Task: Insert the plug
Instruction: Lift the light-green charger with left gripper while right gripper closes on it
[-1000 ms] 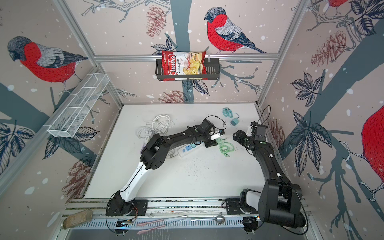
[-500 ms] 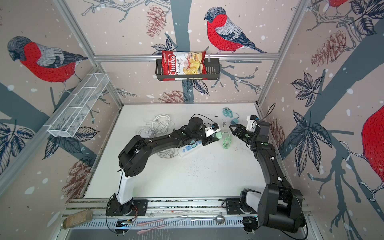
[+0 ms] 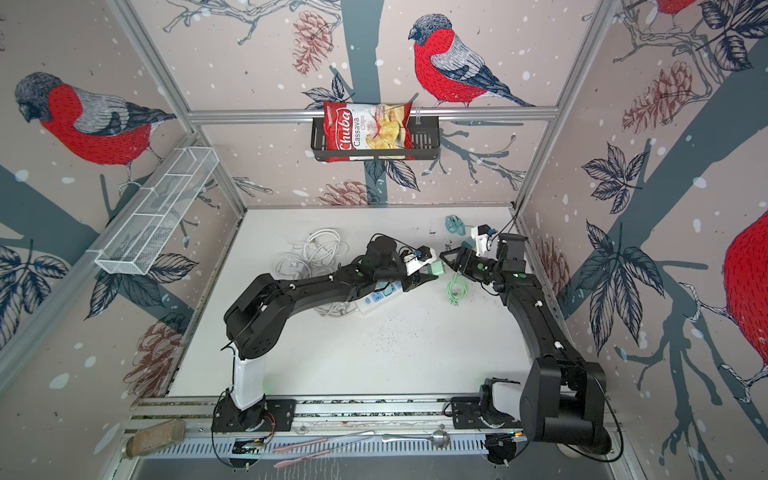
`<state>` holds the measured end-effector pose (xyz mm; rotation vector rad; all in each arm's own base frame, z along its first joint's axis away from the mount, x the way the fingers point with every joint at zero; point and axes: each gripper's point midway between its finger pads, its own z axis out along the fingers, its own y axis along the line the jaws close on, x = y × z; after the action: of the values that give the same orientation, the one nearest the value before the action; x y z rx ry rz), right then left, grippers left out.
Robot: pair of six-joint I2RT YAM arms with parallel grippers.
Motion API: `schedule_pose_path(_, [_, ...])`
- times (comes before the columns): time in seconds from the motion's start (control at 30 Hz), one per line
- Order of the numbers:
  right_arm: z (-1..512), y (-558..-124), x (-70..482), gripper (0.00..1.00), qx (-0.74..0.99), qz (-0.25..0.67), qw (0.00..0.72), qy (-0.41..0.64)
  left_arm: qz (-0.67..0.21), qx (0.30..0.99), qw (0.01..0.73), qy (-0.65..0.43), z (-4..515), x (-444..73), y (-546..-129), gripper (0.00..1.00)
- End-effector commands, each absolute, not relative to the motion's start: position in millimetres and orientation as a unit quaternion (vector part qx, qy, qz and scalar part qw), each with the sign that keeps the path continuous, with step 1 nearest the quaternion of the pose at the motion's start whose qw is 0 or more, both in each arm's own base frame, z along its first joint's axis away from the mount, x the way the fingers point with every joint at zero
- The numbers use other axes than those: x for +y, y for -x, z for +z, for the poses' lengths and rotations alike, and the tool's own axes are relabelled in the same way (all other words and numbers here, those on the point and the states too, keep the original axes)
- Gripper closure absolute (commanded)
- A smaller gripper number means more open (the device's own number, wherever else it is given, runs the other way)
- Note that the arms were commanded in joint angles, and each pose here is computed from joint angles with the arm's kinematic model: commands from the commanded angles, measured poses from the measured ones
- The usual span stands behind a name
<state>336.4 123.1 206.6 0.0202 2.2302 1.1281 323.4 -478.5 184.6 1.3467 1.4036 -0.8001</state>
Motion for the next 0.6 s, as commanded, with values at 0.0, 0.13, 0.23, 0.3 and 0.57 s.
schedule_pose_path(0.0, [207,-330,134,0.34,0.847,0.433,0.307,0.018,-0.328,0.552,0.539,-0.545,209,-477,-330,1.0])
schedule_pose_path(0.13, [205,-325,140,0.39,0.845,0.443,0.298,0.026,-0.325,0.553,0.543,-0.542,209,-473,-335,1.0])
schedule_pose_path(0.23, [203,-322,141,0.39,0.846,0.445,0.294,0.028,-0.323,0.552,0.546,-0.54,210,-468,-338,1.0])
schedule_pose_path(0.3, [202,-320,143,0.41,0.844,0.449,0.291,0.031,-0.325,0.55,0.549,-0.539,212,-465,-338,1.0])
schedule_pose_path(0.57, [199,-318,159,0.46,0.845,0.455,0.276,0.05,-0.337,0.541,0.542,-0.547,210,-465,-332,1.0])
